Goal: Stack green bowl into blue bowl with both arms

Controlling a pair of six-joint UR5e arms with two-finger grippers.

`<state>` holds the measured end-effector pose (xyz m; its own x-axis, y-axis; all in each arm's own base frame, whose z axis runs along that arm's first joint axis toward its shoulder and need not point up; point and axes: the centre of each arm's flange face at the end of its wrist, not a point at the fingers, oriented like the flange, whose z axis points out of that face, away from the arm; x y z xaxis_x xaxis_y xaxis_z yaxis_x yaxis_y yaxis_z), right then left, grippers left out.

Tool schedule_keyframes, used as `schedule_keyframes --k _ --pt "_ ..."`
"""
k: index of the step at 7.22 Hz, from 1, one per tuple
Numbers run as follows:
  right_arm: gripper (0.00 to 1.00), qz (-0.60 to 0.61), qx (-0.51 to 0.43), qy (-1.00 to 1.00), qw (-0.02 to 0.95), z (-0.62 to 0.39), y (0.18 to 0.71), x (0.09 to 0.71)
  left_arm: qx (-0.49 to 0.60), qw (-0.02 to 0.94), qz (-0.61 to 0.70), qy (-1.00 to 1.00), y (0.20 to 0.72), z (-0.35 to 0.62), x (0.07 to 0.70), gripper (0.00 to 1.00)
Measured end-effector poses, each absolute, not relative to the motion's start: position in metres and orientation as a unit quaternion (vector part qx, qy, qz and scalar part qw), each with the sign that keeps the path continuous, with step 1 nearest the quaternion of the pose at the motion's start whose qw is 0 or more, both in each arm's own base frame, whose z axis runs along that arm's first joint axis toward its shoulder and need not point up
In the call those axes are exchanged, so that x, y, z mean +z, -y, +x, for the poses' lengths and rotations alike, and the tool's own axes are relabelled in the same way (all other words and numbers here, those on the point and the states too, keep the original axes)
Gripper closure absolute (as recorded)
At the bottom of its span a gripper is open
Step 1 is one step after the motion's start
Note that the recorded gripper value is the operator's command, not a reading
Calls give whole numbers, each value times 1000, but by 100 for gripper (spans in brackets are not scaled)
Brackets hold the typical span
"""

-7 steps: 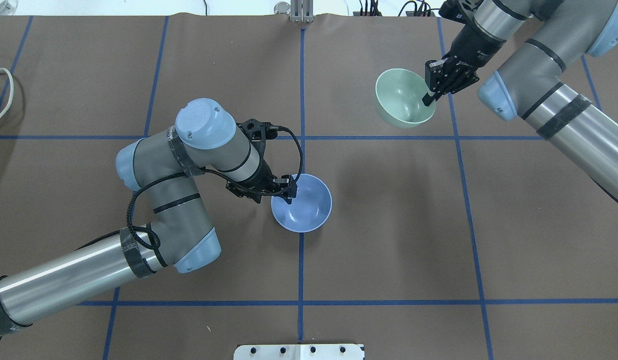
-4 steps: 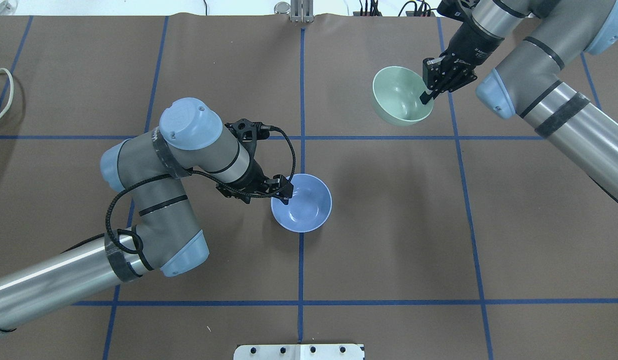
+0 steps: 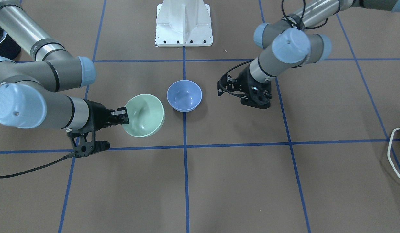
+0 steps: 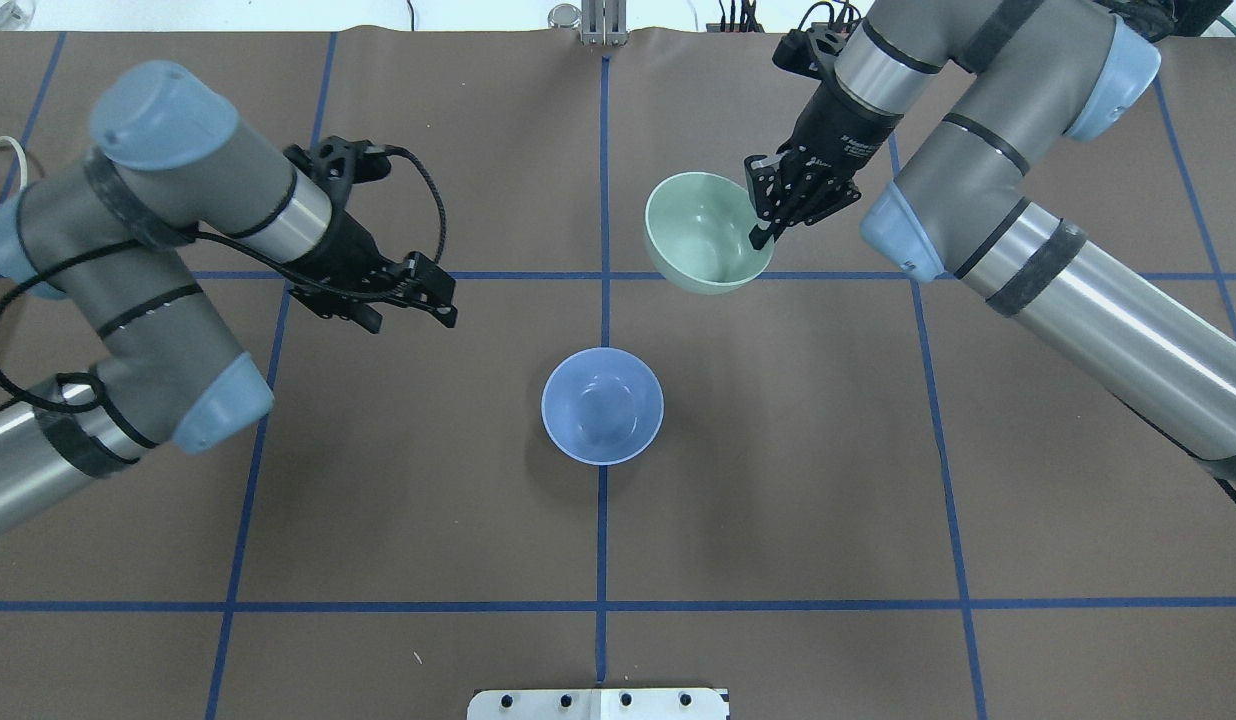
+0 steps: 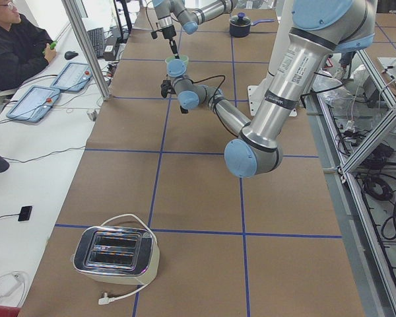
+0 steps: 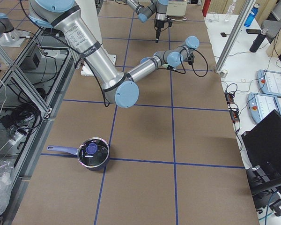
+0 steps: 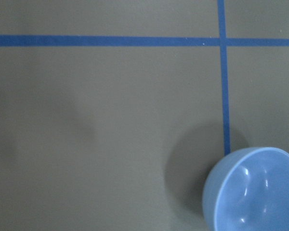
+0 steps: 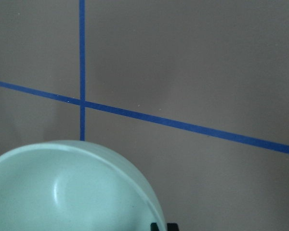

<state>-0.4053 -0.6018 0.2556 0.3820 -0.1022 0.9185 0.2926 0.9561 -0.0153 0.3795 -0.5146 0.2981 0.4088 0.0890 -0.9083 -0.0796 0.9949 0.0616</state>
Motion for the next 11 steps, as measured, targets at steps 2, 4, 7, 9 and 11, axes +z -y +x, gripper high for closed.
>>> schedule_keyframes --k 2,4,7,9,11 --pt "100 -90 -125 529 834 -458 572 226 54 846 36 -529 544 280 363 2" --pt "100 -85 -125 508 848 -500 542 219 74 855 67 -510 552 193 431 2" --pt "100 -81 -130 502 851 -512 505 223 72 868 74 -485 562 119 468 2" --pt "100 -81 -135 503 850 -524 480 214 65 872 81 -479 567 94 473 2" --pt "100 -80 -136 497 853 -535 468 215 65 877 108 -464 565 34 492 2"
